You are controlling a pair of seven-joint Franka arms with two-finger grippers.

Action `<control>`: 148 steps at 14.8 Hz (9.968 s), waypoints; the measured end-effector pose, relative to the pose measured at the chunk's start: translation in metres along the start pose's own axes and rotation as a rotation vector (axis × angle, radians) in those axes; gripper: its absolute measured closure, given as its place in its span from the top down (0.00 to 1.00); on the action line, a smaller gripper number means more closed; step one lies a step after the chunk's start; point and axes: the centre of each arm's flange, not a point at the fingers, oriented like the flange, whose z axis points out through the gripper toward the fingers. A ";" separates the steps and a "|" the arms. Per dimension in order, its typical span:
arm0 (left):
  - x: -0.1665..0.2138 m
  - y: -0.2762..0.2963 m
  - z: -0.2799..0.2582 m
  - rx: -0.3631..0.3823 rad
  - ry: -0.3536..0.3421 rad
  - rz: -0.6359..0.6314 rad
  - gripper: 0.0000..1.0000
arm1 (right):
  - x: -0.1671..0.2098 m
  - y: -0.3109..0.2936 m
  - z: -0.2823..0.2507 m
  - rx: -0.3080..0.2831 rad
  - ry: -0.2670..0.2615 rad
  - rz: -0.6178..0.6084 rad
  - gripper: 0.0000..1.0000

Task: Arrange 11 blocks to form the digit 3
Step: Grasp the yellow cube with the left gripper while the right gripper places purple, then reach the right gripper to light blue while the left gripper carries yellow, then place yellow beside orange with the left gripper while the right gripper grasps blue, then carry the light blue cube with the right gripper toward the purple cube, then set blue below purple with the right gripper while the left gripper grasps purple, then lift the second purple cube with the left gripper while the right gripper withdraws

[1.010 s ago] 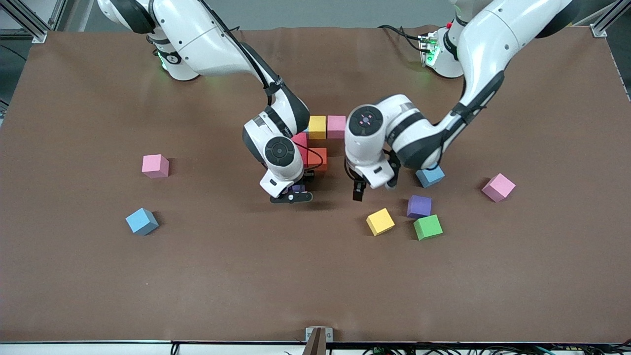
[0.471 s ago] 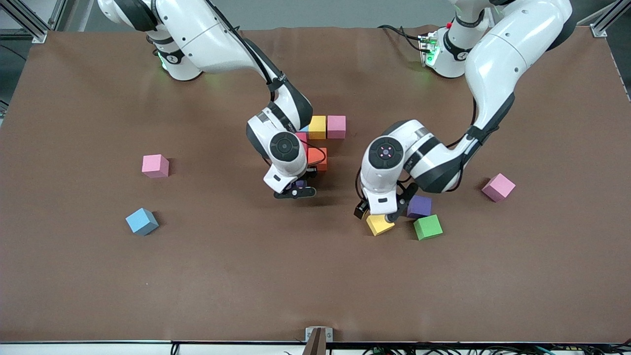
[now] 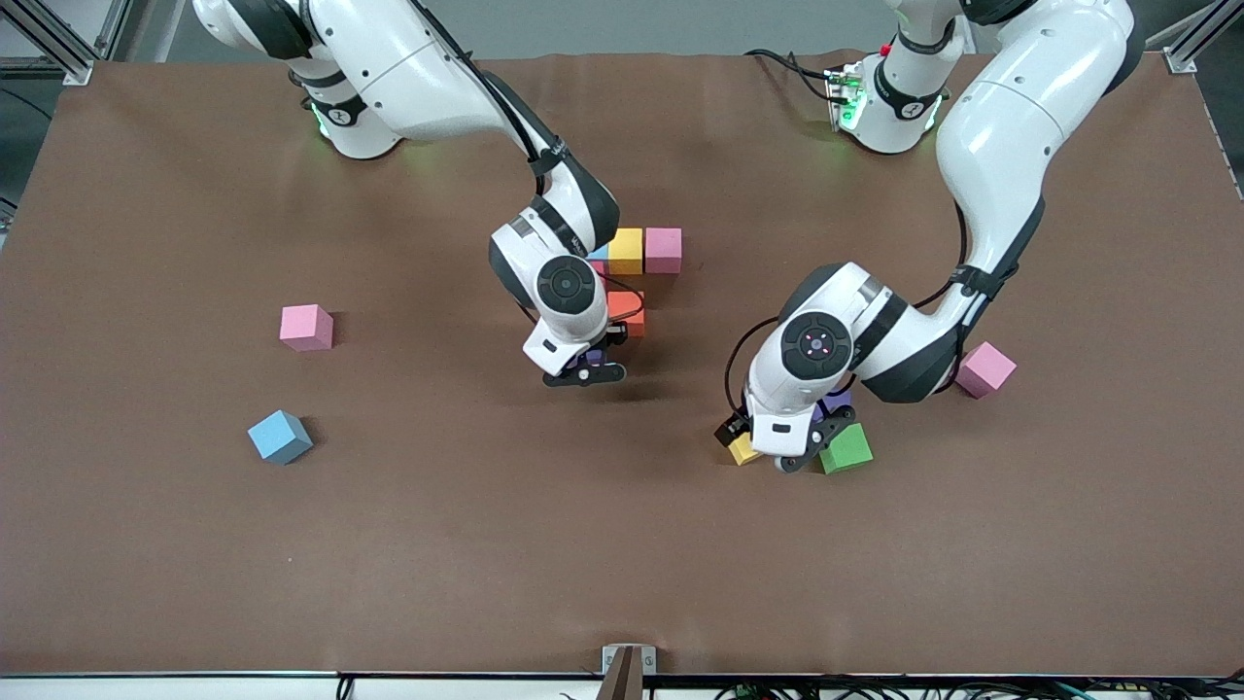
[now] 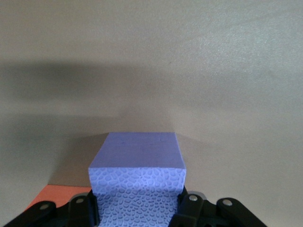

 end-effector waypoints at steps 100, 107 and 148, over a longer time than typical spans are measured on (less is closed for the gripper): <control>-0.034 -0.053 -0.077 -0.040 -0.007 -0.839 1.00 | 0.044 0.004 -0.006 0.012 0.092 -0.008 0.56; 0.045 -0.079 -0.047 0.043 -0.012 -0.249 1.00 | 0.043 0.005 -0.006 0.005 0.082 -0.008 0.56; 0.048 -0.082 0.054 0.073 -0.105 0.340 0.56 | -0.090 0.453 -0.424 0.039 -0.034 0.049 1.00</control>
